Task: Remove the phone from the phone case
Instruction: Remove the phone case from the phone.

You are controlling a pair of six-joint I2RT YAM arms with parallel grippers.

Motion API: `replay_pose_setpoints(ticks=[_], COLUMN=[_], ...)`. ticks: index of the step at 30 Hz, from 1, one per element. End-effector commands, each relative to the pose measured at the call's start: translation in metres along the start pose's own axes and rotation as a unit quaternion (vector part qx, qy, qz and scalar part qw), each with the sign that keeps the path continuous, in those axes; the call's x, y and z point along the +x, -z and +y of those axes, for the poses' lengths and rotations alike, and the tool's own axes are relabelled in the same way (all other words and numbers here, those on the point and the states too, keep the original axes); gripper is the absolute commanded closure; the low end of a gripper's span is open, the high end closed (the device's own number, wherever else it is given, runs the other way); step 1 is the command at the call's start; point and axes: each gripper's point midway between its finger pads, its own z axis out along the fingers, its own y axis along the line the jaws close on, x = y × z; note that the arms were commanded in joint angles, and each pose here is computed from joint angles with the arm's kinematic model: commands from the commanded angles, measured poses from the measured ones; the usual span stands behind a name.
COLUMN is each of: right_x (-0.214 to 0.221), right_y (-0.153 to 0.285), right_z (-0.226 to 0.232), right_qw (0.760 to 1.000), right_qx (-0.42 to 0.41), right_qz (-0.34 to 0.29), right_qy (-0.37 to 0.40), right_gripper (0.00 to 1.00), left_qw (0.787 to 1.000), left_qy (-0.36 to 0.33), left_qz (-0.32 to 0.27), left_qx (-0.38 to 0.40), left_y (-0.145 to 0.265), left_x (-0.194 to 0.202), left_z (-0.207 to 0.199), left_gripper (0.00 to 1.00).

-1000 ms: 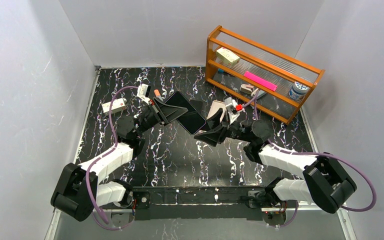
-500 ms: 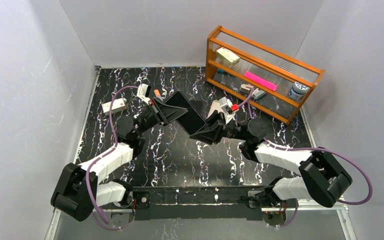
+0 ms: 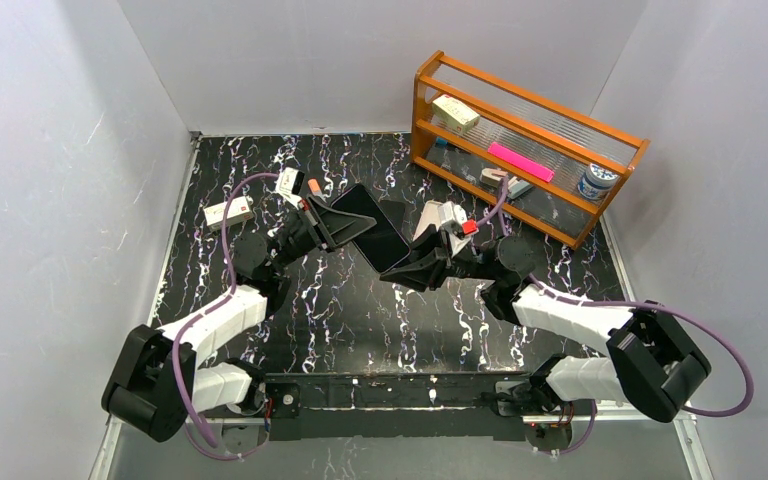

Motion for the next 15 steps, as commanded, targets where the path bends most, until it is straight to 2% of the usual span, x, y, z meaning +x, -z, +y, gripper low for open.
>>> replay_pose_setpoints(ticks=[1,10,15], right_x=[-0.015,-0.019,-0.014], right_y=[-0.004,-0.001,0.005], right_z=[-0.014,-0.046,-0.066], right_qw=[0.996,0.989,0.977], right_qx=[0.019,0.107,0.153], right_qz=[-0.002,0.000,0.030], right_qy=[0.084,0.097,0.146], right_gripper=[0.75,0.95,0.99], left_qw=[0.999,0.999,1.000], left_qy=[0.003,0.002,0.005], left_qz=[-0.022,-0.012,-0.003], left_qx=[0.039,0.039,0.027], left_y=[-0.008,-0.008,-0.007], left_x=[-0.014,-0.010,-0.006], left_z=[-0.029,-0.031,-0.026], left_gripper=[1.00,1.00,1.00])
